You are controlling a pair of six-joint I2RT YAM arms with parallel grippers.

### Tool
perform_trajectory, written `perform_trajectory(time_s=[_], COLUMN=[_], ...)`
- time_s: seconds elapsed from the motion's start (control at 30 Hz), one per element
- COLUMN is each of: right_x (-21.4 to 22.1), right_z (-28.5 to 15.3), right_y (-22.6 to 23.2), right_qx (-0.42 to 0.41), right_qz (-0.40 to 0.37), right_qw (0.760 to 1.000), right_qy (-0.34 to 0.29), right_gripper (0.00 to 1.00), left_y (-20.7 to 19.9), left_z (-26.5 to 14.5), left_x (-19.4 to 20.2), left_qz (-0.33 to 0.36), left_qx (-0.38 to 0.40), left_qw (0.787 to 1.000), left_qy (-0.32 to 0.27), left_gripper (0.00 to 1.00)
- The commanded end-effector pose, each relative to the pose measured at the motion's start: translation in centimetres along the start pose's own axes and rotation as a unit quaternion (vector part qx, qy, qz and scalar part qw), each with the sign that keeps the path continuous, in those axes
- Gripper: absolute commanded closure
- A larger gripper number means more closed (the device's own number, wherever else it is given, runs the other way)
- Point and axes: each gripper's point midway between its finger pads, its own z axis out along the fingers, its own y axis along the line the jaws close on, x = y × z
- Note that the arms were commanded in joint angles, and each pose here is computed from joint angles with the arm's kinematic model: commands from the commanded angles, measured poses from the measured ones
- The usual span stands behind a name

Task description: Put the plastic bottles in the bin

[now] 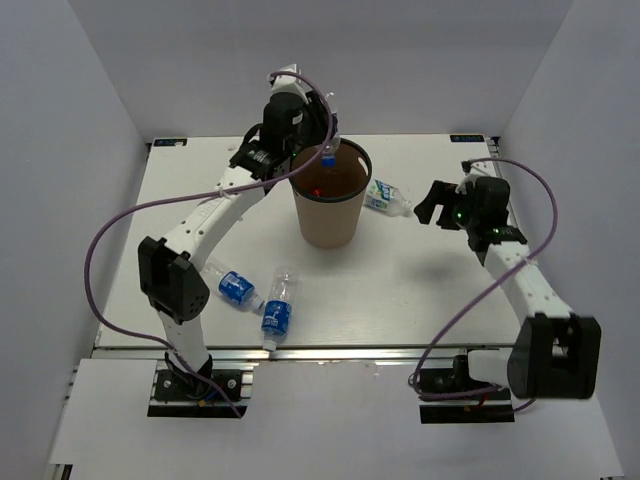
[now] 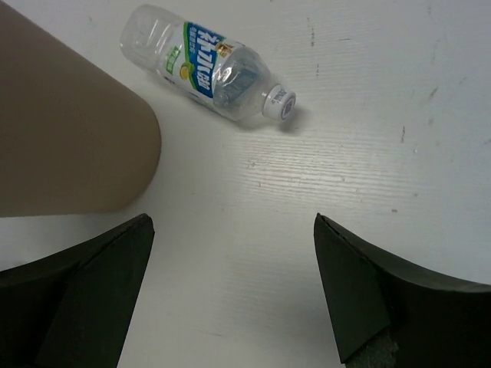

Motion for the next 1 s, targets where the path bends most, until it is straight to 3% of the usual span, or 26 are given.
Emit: perform_trajectory(time_s=[0.0,0.03,0.1,0.2,0.23,0.5,0.63,0.77,0.8,0.9,0.97], right_x=[-4.4,-3.8,-6.1,-7.4,-6.5,-5.6,-3.6,-1.9,-1.3,0.1,0.6], right_z=[2.2,3.6,4.7,7.0,8.6,15.6,18.6,19.6,19.9,20.6,21.3], right_y=[2.2,2.1,3.0,3.6,3.3,2.8,3.2,4.2,4.1,4.4,4.3], right_qx=[-0.081,-0.1,-0.131,-0.176,-0.191,-0.251,-0.256,-0.274,-0.27,-0.272,-0.26], right_qz=[-0.101,-0.132,-0.22,-0.296,-0.304,-0.345,-0.372,-0.411,-0.415,-0.423,-0.425], right_qw=[0.99,0.986,0.965,0.938,0.933,0.902,0.888,0.862,0.859,0.853,0.855], right_qy=[-0.047,-0.031,-0.052,-0.047,-0.027,0.058,0.09,0.114,0.126,0.141,0.146], right_gripper=[0.11,0.11,0.11,0.11,0.11,0.11,0.11,0.11,0.11,0.11,0.11], left_y=[-3.7,-3.5,-3.1,-3.3,-3.3,-1.9,1.0,6.2,9.7,15.9,18.0], left_z=[-1.2,-0.6,-0.4,-0.6,-0.7,-3.0,-4.8,-7.3,-7.6,-10.2,-12.2], left_x=[-3.7,-3.2,-3.0,-2.8,-2.8,-4.7,-4.6,-3.9,-2.5,-1.1,-1.1], left_qz=[0.03,0.031,0.033,0.04,0.045,0.054,0.065,0.052,0.047,-0.027,-0.054], left_qx=[0.071,0.066,0.057,0.064,0.065,0.019,-0.033,-0.103,-0.142,-0.192,-0.208], left_qw=[0.996,0.997,0.997,0.997,0.996,0.997,0.996,0.993,0.989,0.981,0.976], left_qy=[-0.045,-0.04,-0.035,-0.029,-0.03,-0.045,-0.046,-0.037,-0.022,-0.012,-0.03], left_gripper=[0.55,0.54,0.4,0.08,0.03,0.02,0.02,0.02,0.02,0.02,0.02])
